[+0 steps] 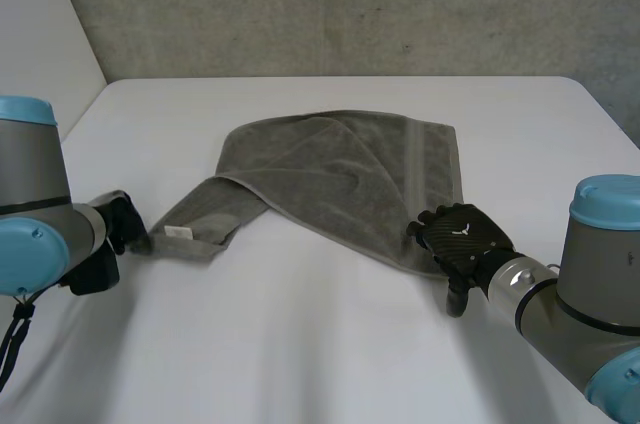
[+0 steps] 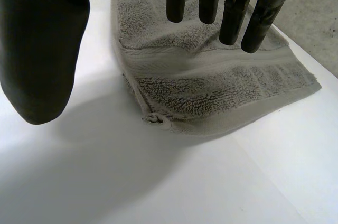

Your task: Fold the towel.

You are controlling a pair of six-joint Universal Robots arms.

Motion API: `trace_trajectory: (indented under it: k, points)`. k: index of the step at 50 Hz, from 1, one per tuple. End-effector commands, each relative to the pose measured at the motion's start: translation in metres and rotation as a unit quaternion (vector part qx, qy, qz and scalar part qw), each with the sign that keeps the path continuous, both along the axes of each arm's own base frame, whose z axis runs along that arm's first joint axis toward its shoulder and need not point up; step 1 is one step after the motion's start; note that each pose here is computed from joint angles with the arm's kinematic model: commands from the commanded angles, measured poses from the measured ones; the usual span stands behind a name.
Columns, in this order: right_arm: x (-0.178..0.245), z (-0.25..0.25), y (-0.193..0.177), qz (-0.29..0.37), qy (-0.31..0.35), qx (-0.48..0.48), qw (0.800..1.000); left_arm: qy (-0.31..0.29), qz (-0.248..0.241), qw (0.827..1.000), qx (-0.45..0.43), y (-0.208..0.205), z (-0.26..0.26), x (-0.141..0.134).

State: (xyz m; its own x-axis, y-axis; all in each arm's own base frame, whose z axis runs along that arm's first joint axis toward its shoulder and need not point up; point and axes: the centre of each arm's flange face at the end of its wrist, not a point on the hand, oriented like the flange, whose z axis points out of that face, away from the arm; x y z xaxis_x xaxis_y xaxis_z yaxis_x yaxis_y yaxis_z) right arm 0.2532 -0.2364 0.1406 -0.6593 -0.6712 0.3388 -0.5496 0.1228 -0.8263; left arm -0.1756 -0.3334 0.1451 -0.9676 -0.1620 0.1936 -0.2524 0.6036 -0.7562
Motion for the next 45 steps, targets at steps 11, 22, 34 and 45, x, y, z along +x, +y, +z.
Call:
trace_trajectory:
  k: [11, 22, 34, 45]
  points:
    - [-0.002, 0.008, -0.007, -0.008, -0.008, -0.011, 1.0, 0.008, -0.002, 0.999, -0.046, -0.004, 0.018, -0.002]
    - [-0.021, 0.037, -0.034, -0.053, -0.024, -0.021, 0.998, 0.022, -0.004, 0.992, -0.121, -0.007, 0.06, -0.003]
    - [-0.017, 0.008, -0.027, -0.033, -0.014, 0.044, 0.998, 0.029, -0.013, 0.988, -0.153, -0.004, 0.063, -0.008]
    - [-0.017, -0.005, -0.026, -0.026, -0.01, 0.059, 0.998, 0.024, -0.048, 0.987, -0.152, -0.001, 0.047, -0.013]
